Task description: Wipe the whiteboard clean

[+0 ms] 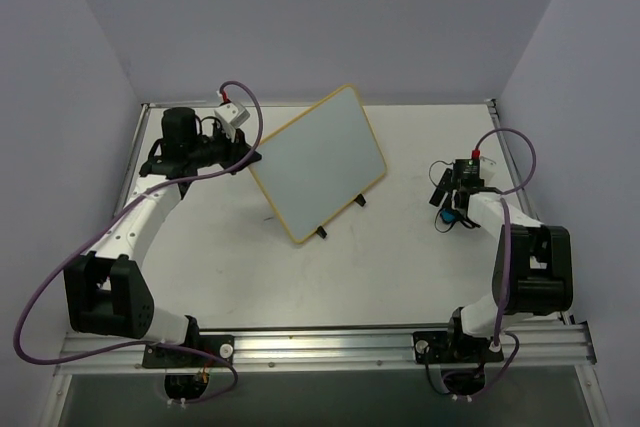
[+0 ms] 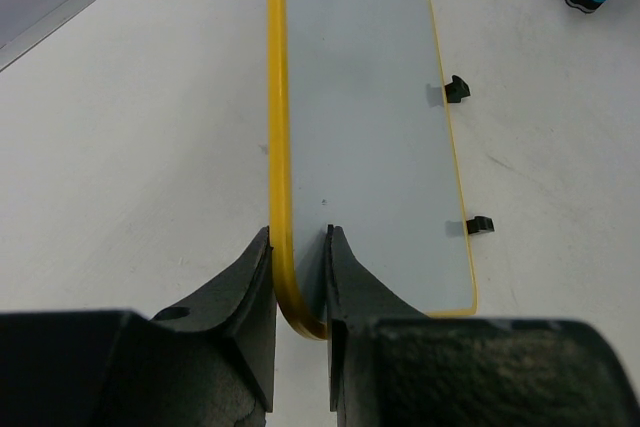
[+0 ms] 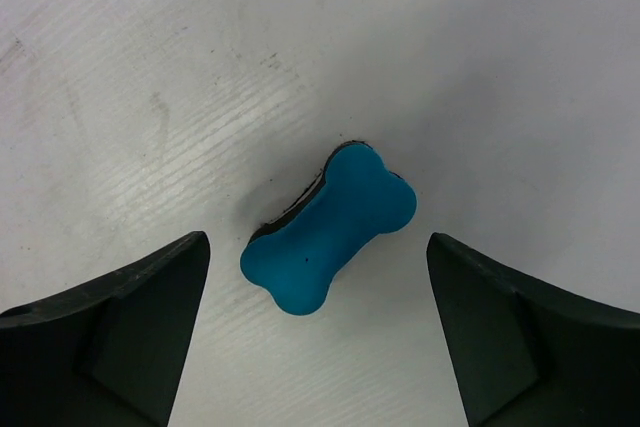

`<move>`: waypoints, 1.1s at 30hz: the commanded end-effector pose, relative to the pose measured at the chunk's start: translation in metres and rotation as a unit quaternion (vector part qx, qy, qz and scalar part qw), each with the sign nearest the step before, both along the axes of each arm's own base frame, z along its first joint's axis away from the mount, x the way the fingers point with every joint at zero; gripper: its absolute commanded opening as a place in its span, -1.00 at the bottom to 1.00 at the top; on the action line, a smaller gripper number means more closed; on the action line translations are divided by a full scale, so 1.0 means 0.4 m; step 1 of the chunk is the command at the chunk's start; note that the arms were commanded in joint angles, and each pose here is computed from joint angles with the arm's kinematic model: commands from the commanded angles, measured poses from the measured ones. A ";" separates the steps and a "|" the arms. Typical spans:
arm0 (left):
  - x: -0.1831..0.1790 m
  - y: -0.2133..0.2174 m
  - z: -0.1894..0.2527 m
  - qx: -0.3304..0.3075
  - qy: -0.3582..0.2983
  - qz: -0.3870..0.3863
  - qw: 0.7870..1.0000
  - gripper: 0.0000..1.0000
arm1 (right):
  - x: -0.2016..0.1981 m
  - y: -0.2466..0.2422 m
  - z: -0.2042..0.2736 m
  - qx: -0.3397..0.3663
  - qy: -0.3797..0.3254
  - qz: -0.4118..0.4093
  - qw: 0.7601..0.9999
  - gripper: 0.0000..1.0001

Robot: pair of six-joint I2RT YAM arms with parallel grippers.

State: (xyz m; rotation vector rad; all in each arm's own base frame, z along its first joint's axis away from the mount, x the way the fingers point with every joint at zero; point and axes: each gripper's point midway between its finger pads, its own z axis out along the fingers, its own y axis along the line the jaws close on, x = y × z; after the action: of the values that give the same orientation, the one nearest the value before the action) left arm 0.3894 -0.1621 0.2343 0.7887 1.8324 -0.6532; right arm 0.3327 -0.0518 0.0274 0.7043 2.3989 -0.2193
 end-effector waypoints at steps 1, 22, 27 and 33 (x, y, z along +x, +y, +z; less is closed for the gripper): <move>0.103 0.101 0.048 0.075 -0.110 0.067 0.989 -0.95 | -0.001 -0.017 0.070 -0.014 -0.022 -0.012 1.000 0.73; 0.187 0.168 -0.066 0.185 -0.103 0.066 0.975 -0.95 | -0.004 0.131 0.388 0.003 -0.190 0.081 0.978 1.00; 0.195 0.174 -0.080 0.238 -0.118 0.025 0.964 -0.95 | -0.004 0.135 0.396 -0.001 -0.194 0.090 0.977 1.00; 0.189 0.200 -0.050 0.262 -0.141 0.042 0.954 -0.95 | 0.004 0.140 0.388 0.000 -0.192 0.096 0.977 1.00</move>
State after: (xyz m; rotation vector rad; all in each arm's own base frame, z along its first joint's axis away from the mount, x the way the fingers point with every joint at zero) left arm 0.4307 -0.1344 0.2008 0.9657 1.8707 -0.4389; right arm 0.3295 0.0017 0.1703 0.4893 2.0946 -0.0080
